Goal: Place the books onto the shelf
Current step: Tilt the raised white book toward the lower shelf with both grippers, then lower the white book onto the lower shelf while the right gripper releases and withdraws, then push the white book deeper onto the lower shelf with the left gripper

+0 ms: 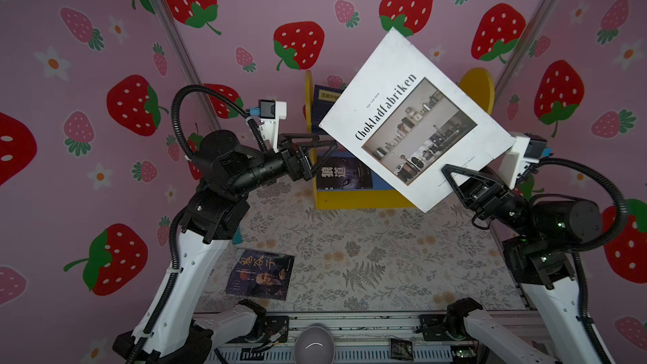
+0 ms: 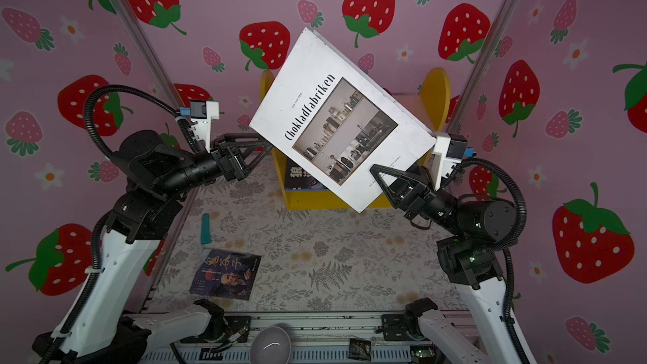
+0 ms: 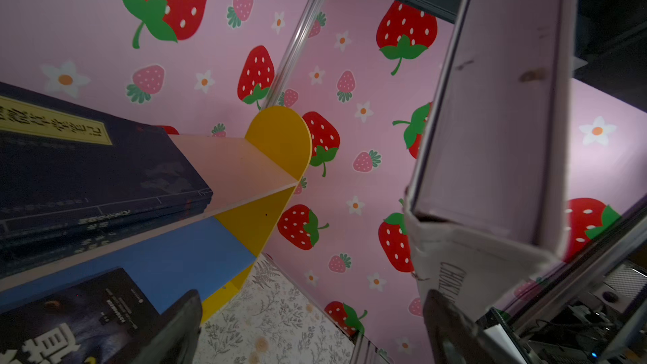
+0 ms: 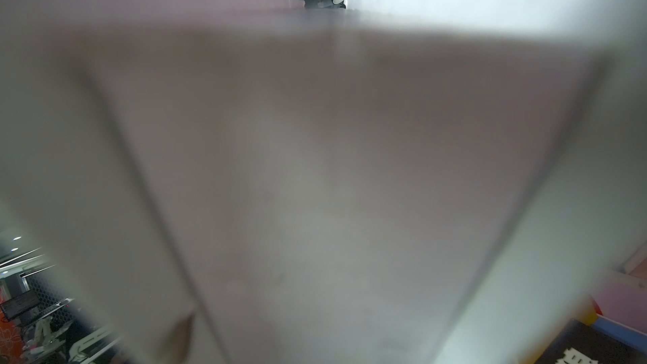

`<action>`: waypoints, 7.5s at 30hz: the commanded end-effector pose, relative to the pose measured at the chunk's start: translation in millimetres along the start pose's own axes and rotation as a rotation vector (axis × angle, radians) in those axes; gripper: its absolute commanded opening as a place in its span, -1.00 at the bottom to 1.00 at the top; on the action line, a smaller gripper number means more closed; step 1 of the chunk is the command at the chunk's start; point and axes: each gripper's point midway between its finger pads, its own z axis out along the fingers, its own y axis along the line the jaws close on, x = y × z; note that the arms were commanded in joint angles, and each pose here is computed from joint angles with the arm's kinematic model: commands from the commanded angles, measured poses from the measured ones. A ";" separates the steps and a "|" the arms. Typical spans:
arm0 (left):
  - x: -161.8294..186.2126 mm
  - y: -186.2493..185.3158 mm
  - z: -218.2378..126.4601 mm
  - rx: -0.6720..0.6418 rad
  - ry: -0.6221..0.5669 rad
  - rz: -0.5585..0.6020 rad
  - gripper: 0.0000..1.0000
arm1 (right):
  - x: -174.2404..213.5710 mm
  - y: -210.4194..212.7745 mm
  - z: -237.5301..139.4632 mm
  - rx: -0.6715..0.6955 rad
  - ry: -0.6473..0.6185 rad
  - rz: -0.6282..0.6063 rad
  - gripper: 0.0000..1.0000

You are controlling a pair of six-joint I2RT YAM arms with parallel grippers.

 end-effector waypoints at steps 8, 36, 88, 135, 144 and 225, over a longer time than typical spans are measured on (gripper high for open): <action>-3.9 -53.7 -7.5 0.302 0.008 0.056 0.99 | -10.0 7.9 8.3 -0.040 0.016 -0.005 -0.32; -51.1 -44.7 4.2 0.349 -0.246 -0.009 0.50 | -7.6 -18.5 25.0 -0.053 0.056 0.114 -0.32; 152.4 97.2 36.1 -0.409 -0.492 -0.536 -0.70 | 44.8 -151.4 -165.9 1.027 -0.247 -0.073 0.99; 219.0 221.4 262.6 -0.519 -0.519 -0.714 -0.66 | 12.8 -91.7 -182.4 1.044 -0.281 -0.271 0.99; 226.8 231.0 273.1 -0.510 -0.491 -0.755 -0.66 | 15.3 -97.7 -183.4 1.060 -0.272 -0.267 0.99; 250.0 252.9 221.6 -0.655 0.102 -0.167 0.92 | 109.3 -269.1 -167.7 1.166 -0.073 -0.108 0.99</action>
